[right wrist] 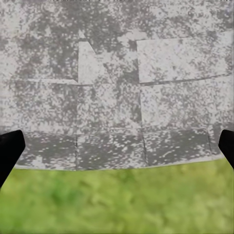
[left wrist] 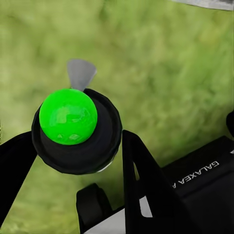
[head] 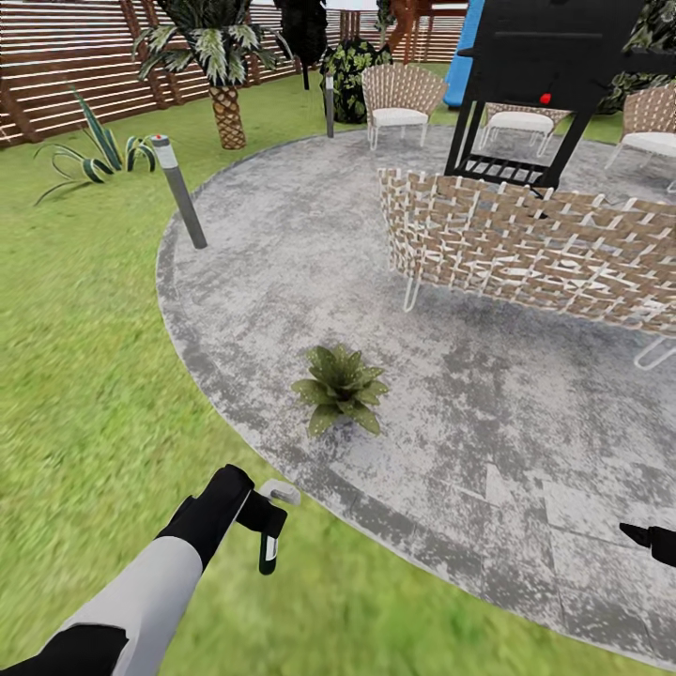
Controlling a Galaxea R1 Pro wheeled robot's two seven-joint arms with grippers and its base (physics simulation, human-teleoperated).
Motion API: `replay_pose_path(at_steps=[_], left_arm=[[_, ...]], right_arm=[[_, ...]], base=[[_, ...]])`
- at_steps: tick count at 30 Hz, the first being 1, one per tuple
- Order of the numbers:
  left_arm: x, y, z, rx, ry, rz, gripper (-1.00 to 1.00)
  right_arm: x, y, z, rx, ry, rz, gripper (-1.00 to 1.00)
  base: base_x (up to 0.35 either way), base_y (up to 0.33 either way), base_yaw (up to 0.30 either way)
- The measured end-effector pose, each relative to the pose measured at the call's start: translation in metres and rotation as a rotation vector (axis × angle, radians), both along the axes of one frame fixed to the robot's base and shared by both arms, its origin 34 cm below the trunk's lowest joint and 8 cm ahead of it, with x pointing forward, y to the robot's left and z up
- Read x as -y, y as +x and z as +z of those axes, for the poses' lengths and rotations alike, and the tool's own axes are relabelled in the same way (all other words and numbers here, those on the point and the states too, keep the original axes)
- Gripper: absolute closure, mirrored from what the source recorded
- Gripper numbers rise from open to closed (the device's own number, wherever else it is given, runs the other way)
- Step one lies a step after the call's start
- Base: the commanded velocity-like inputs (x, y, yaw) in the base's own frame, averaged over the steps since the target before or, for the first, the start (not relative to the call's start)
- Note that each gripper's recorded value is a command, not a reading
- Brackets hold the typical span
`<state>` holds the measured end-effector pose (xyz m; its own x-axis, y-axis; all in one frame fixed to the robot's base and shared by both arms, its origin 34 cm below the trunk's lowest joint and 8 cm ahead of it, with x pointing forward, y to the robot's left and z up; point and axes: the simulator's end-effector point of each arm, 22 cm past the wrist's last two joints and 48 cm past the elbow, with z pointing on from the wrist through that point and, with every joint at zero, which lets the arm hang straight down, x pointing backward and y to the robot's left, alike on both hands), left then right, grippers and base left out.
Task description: Pick up the pesticide atomizer in the garden and spray insectifuge to fully cover both potted plants in the garden.
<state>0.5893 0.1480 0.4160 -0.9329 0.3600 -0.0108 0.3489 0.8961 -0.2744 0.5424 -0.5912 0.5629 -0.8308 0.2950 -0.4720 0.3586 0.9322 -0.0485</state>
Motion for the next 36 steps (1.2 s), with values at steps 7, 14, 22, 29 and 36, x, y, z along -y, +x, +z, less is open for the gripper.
replay_pose_path(at_steps=[7, 14, 22, 29, 36], left_arm=[[0.000, 0.003, 0.005, 0.011, 0.000, 0.000, 1.00], [0.000, 0.007, 0.010, 0.022, 0.000, 0.000, 1.00], [0.000, 0.011, 0.016, 0.034, 0.000, 0.000, 1.00], [0.000, 0.014, 0.021, 0.045, 0.000, 0.000, 1.00], [0.000, 0.015, 0.022, 0.048, 0.000, 0.000, 1.00]], right_arm=[[0.000, 0.002, 0.004, 0.010, 0.000, 0.000, -1.00], [0.000, 0.004, 0.009, 0.021, 0.000, 0.001, -1.00], [0.000, 0.006, 0.014, 0.034, 0.000, 0.001, -1.00], [-0.001, 0.007, 0.018, 0.044, 0.001, 0.000, -1.00], [0.000, 0.007, 0.020, 0.047, 0.000, 0.000, -1.00]], base=[[0.000, 0.000, 0.000], [0.000, 0.000, 0.000], [0.000, 0.000, 0.000], [0.000, 0.000, 0.000], [0.000, 0.000, 0.000]])
